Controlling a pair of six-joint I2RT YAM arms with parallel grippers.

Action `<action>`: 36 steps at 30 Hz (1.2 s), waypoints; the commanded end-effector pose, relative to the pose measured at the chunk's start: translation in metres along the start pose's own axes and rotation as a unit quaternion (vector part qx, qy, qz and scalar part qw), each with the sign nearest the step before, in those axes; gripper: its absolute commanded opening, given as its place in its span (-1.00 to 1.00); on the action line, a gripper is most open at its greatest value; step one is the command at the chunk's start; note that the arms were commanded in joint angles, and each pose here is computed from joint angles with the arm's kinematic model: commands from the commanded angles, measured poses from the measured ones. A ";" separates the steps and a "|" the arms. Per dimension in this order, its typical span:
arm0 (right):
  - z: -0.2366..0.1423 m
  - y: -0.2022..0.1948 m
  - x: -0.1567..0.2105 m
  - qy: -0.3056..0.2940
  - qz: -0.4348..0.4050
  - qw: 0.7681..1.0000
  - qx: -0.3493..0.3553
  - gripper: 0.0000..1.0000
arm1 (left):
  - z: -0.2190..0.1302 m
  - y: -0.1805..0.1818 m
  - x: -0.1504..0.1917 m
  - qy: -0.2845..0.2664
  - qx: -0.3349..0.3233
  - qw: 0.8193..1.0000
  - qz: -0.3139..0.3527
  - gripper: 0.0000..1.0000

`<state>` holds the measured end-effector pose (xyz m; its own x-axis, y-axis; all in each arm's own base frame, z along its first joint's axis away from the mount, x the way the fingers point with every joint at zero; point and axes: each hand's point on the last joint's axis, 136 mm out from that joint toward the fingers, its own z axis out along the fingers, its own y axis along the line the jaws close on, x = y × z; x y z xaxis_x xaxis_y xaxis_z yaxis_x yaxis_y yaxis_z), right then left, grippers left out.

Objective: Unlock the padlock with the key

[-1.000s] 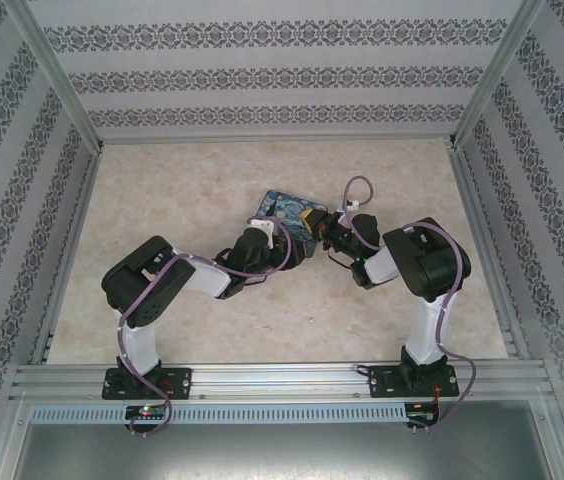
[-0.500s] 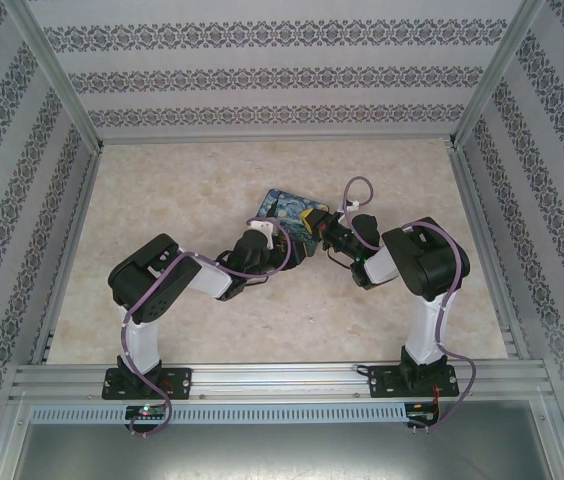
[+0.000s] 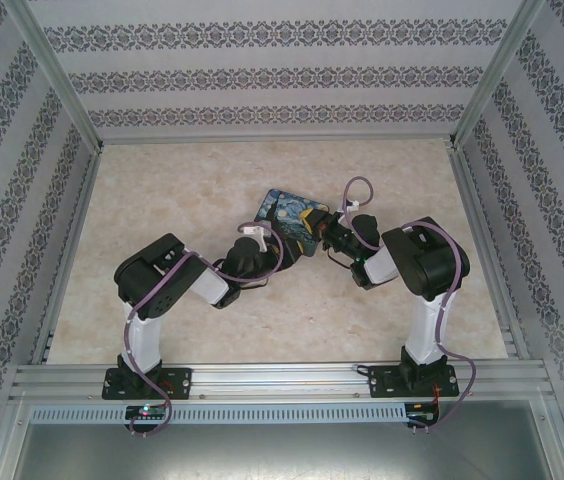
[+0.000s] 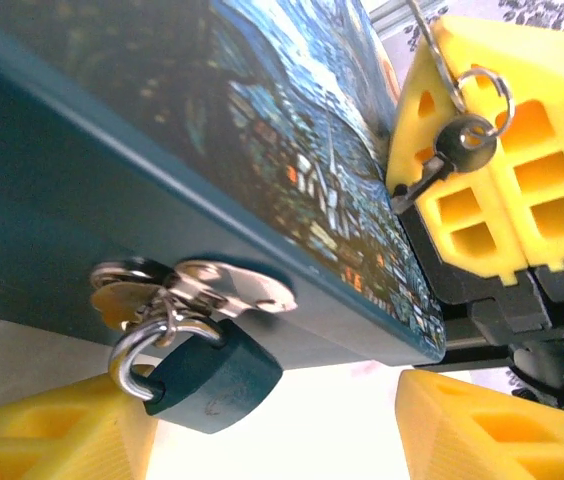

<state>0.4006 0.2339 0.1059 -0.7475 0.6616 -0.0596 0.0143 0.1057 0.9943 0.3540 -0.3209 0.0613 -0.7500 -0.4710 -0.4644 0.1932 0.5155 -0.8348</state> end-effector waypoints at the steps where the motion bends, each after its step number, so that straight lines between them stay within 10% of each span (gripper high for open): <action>1: -0.003 -0.030 0.005 0.003 0.021 0.999 0.039 -1.00 | -0.004 -0.013 -0.016 -0.038 0.041 0.998 -0.025 0.25; 36: -0.003 -0.034 0.007 0.005 0.027 0.999 0.038 -1.00 | -0.010 -0.027 -0.023 -0.089 0.078 0.989 -0.089 0.11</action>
<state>0.4009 0.2343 0.1059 -0.7472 0.6620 -0.0585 0.0055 0.0941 0.9955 0.3594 -0.3109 0.0656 -0.6910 -0.6402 -0.3357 0.0991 0.3761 -0.9212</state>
